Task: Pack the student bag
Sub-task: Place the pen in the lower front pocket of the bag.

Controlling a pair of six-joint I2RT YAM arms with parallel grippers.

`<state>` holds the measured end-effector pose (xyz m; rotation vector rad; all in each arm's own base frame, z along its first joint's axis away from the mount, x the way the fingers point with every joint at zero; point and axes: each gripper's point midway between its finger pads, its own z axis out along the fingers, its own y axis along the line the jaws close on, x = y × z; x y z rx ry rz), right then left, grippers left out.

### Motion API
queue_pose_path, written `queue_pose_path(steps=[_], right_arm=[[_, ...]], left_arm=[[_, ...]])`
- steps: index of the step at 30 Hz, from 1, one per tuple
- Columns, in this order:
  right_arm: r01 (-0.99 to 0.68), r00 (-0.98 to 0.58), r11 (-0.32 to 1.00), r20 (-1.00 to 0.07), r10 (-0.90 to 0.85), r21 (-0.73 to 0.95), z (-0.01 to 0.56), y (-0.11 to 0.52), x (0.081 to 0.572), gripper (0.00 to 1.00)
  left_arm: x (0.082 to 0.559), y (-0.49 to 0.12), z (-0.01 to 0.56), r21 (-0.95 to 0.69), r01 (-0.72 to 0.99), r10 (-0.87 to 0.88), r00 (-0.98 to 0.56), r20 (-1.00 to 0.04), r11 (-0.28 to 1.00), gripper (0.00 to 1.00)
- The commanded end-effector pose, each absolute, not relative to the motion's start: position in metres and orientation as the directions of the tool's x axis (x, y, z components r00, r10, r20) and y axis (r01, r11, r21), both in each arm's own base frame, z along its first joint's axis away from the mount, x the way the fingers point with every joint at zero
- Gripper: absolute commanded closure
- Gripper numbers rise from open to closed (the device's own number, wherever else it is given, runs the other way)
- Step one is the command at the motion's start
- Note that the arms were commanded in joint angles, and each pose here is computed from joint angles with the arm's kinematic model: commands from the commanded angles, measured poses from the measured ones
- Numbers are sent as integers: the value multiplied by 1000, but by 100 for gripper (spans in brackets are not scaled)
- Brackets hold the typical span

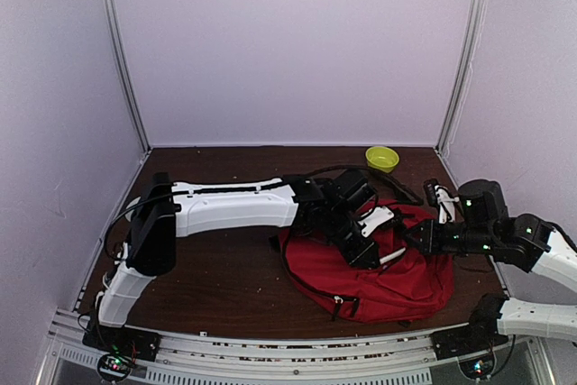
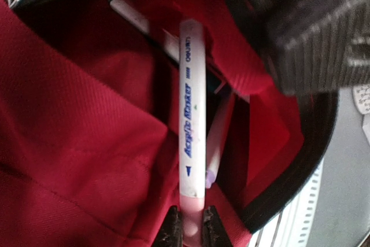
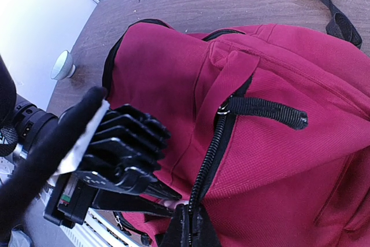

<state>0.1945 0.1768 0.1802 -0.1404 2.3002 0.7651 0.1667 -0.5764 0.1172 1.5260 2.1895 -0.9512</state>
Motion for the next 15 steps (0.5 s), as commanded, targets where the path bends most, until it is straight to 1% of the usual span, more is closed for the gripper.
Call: queue_pose_path(steps=[1,7,15], right_arm=[[-328,-734,791,-666,132,517,196,184,196,100],[-330,-736,787,-665,131,521,195,185,195,100],[-329,-735,788,-665,132,521,195,184,195,100]], left_arm=[[161,-601,143,-438,880,634,-446,-632,183,100],[168,-611,145,-473,854,592,-499,-633,216,100],[165,-621,143,-511,838,570,-520,-636,194,100]])
